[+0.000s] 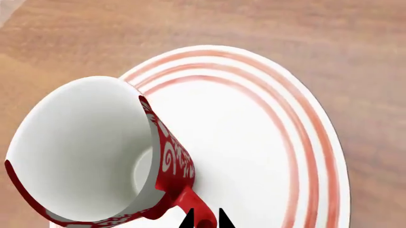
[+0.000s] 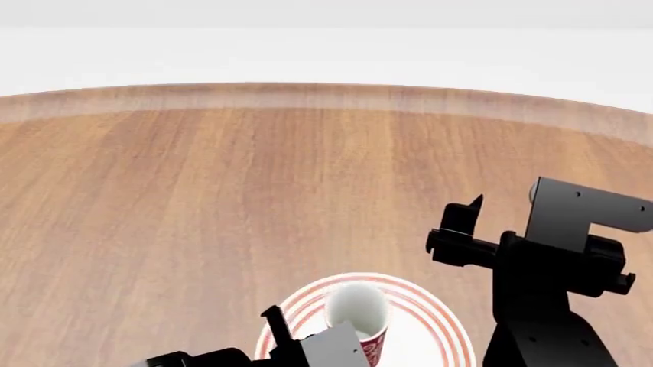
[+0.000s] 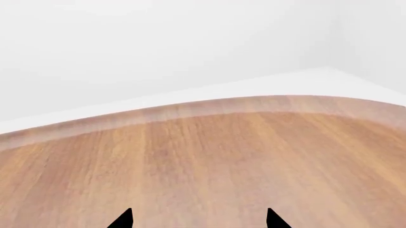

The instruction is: Pick up the red mug and put it on the plate

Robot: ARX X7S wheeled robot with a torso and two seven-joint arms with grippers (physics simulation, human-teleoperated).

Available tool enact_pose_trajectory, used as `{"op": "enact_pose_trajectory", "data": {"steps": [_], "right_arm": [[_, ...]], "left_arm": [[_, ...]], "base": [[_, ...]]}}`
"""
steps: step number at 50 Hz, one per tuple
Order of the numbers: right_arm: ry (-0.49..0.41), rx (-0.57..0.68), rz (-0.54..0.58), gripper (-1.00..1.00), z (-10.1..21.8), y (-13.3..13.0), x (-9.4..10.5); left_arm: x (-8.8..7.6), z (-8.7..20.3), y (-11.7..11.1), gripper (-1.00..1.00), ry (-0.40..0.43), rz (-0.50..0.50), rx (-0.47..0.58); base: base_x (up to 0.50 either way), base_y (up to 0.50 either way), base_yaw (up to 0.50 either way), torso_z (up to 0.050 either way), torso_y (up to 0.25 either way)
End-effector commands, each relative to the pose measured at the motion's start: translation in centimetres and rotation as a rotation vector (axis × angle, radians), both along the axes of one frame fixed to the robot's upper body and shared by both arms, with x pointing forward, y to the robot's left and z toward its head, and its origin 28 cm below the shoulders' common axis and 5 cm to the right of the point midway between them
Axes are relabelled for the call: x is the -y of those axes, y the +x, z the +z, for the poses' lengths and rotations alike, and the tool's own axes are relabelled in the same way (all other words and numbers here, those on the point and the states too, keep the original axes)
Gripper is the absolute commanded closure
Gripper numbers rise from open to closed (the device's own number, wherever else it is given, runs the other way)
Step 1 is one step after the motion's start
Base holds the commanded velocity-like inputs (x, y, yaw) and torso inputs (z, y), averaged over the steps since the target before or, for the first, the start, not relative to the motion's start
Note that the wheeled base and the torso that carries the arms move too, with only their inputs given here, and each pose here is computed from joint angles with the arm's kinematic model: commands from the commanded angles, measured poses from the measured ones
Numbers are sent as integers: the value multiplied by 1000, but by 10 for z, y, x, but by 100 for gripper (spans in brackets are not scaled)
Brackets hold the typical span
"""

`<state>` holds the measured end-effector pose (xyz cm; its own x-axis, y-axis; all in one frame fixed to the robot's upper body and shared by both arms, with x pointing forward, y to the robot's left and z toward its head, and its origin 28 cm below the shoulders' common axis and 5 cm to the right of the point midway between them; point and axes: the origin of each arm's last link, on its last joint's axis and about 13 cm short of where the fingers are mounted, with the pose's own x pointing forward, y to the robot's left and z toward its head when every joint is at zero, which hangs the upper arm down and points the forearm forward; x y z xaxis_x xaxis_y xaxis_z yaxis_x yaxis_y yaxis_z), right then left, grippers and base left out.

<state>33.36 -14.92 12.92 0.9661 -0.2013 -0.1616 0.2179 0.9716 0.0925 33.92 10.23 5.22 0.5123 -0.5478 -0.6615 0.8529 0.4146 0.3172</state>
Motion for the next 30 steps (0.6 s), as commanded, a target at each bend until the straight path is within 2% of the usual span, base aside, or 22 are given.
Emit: {"op": "enact_pose_trajectory", "data": {"steps": [1, 10, 29, 30], "right_arm": [[6, 2, -2, -100, -2, 0, 1], [8, 1, -2, -100, -4, 1, 1], [5, 0, -4, -100, -6, 2, 0], [5, -2, -4, -100, -7, 2, 0]], "left_arm": [[-2, -4, -1, 100, 13, -6, -33], [-6, -8, -4, 100, 14, -1, -136], [-10, -14, -6, 100, 9, 4, -194], [-10, -14, -6, -100, 10, 7, -188]], "base": [[0, 0, 0, 0, 0], [0, 0, 0, 0, 1], [0, 0, 0, 0, 0], [0, 0, 0, 0, 0]]}}
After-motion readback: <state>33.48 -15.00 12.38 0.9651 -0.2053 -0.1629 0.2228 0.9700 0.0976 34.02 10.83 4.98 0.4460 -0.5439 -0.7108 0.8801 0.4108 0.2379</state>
